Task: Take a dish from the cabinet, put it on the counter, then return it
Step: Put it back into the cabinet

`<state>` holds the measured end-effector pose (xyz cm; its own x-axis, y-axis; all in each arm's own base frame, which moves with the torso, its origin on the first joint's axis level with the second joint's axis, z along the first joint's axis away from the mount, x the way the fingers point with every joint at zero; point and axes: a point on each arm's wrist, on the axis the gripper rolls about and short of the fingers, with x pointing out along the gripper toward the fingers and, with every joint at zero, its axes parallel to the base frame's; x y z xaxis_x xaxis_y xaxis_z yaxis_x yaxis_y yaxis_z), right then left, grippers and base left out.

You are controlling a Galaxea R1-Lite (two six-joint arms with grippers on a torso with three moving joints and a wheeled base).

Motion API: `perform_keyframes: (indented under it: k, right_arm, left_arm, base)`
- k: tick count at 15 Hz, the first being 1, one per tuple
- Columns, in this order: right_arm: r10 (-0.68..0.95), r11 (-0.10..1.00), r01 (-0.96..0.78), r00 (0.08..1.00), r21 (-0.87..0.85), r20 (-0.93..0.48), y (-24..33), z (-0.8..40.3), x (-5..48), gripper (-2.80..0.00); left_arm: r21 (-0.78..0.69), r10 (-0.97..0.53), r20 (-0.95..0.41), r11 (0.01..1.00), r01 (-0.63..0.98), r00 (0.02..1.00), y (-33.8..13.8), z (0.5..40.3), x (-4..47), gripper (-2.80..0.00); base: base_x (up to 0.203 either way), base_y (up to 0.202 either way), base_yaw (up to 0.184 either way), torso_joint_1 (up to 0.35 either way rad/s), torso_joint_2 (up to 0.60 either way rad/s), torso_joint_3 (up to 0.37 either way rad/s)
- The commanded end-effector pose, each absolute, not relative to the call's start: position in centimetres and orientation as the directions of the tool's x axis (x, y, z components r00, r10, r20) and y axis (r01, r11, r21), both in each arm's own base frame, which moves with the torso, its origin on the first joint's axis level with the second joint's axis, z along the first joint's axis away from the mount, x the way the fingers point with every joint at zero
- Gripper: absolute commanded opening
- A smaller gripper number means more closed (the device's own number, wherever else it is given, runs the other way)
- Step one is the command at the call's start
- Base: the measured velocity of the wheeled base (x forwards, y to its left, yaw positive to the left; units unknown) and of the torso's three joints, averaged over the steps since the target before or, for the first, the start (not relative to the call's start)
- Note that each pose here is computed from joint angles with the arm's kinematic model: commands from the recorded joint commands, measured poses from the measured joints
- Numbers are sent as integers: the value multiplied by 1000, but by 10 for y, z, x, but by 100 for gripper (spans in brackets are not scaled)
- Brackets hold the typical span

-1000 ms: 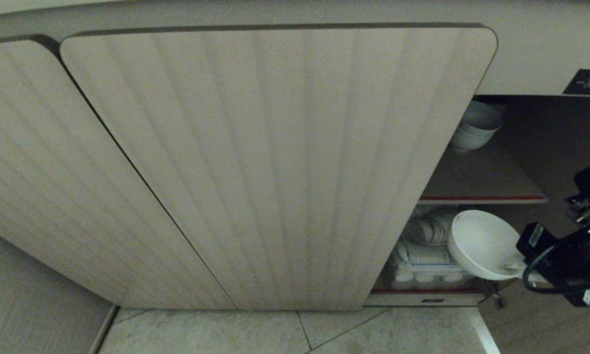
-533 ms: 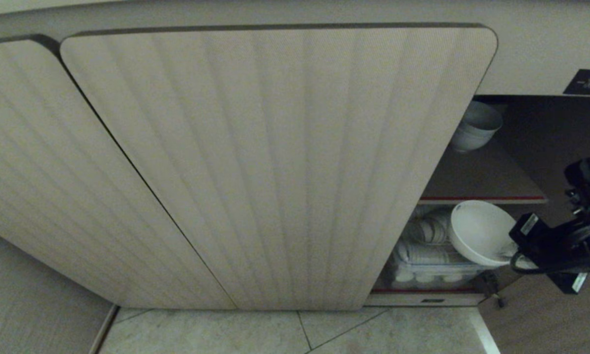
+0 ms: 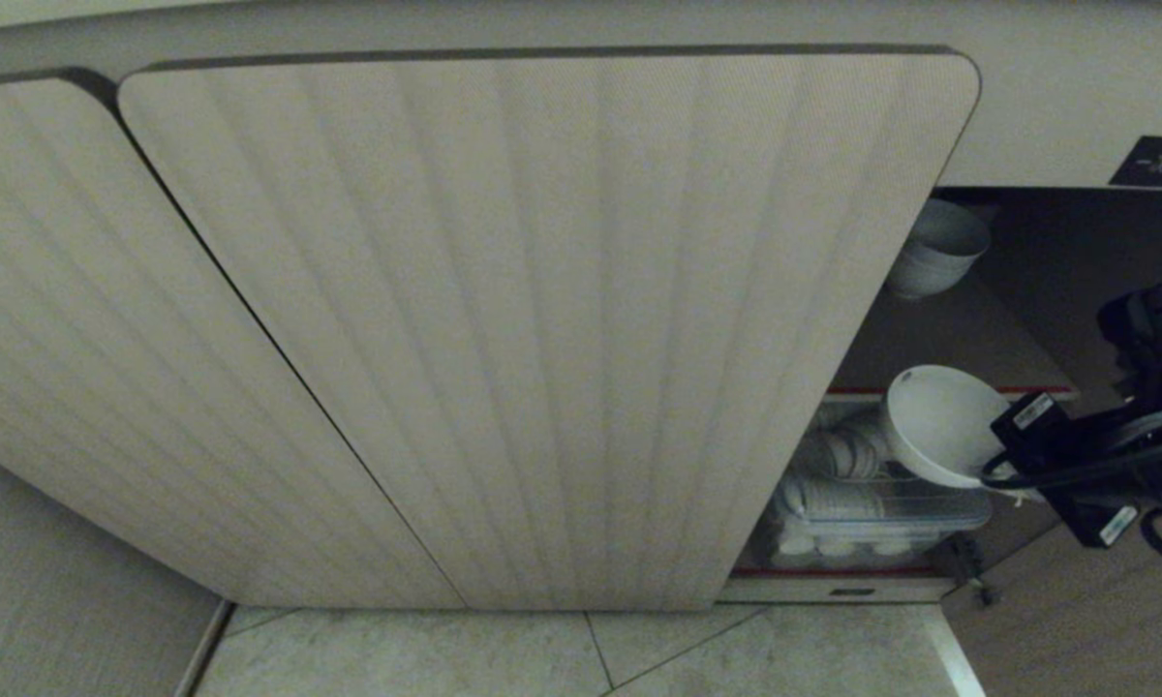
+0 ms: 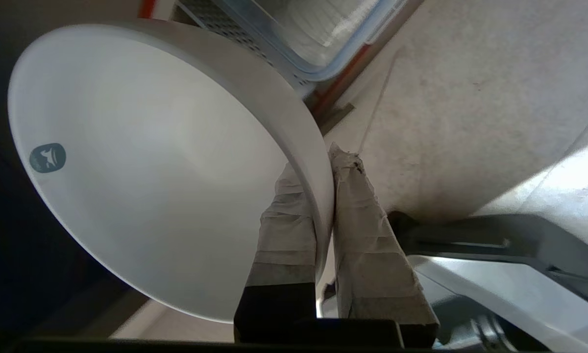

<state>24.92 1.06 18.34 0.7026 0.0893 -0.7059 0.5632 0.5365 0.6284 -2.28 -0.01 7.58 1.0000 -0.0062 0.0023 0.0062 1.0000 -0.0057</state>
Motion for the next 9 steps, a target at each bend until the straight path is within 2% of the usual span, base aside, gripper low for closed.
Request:
perform_keyframes:
  k: [1,9]
  right_arm:
    - [89,519,573,702,634,-707,11,183,255,-280]
    - [40,464,613,706,639,-707,10,188,275,-280]
  left_arm:
    - [-6,-6,3,1000,6,1000,0,76,-23,-280]
    - [-6,-6,3,1000,6,1000,0,76,-23,-280]
  base:
    - [0,0,0,0,0,0]
    - [0,0,0,0,0,0]
